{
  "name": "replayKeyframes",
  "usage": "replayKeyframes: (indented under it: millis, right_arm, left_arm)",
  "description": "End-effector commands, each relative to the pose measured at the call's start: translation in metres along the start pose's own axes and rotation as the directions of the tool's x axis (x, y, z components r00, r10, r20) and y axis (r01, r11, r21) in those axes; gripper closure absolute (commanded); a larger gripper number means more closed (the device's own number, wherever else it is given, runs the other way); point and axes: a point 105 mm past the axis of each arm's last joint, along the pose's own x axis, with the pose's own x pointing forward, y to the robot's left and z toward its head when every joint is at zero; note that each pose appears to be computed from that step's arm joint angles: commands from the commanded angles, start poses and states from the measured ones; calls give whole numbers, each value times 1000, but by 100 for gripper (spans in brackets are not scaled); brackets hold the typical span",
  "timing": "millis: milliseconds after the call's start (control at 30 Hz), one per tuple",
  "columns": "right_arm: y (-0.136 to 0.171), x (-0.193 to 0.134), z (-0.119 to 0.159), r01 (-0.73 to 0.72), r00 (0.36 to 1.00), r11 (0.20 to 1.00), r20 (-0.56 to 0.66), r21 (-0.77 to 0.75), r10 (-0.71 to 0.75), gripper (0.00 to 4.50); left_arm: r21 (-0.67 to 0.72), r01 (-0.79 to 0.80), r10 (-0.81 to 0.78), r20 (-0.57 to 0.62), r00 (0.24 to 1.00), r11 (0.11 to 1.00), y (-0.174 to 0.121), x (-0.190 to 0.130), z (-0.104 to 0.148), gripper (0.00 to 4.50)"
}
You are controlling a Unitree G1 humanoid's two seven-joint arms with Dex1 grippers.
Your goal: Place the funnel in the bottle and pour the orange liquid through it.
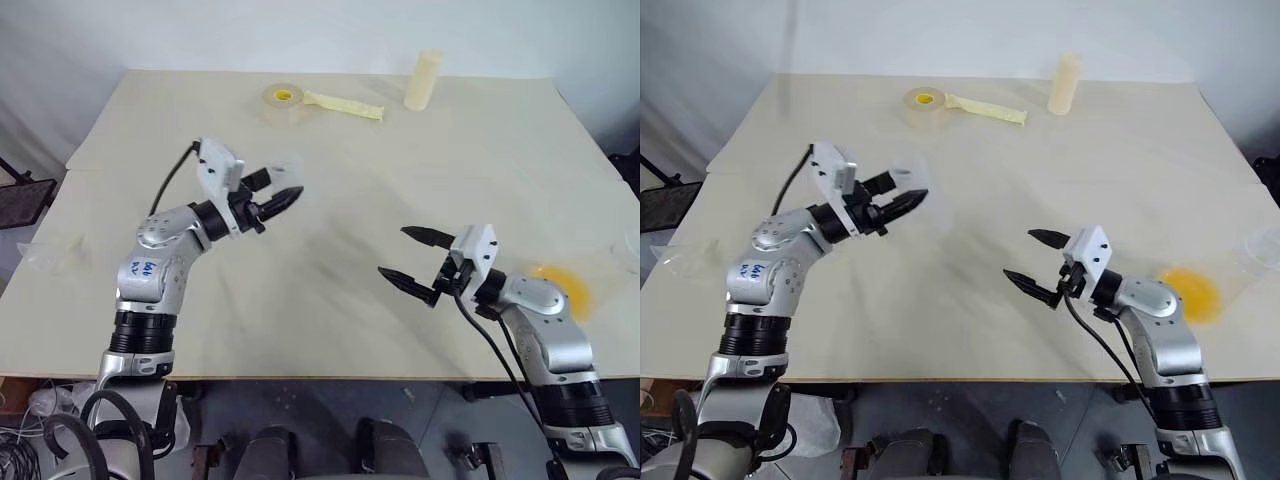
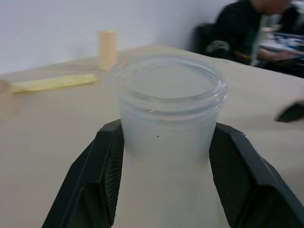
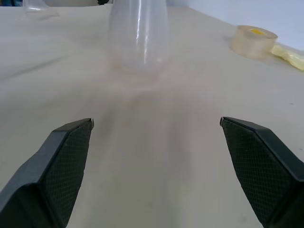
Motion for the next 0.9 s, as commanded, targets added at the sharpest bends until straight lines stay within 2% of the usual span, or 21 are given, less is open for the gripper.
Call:
replayKeyframes:
  millis: [33,233,467,700,900]
  right_arm:
    - [4,-10,13,-10,1000,999,24,-34,11,0]
    - [16,-22,12,-45,999,999,-3,-11,45,0]
    - [16,-36,8,-41,998,999,-44,-7,41,0]
    - [16,-38,6,-30,999,999,-45,-14,29,0]
    - [16,-35,6,-13,999,1000,-35,-22,12,0]
  left_arm:
    - [57,150,-152,36,988,987,-20,10,9,221]
    - [83,268,-270,16,963,960,-34,22,0,221]
    - [123,411,-403,-89,911,903,-54,45,-11,221]
    - [142,443,-431,-109,896,885,-58,54,-14,221]
    - [131,399,-386,-112,916,908,-52,65,-18,221]
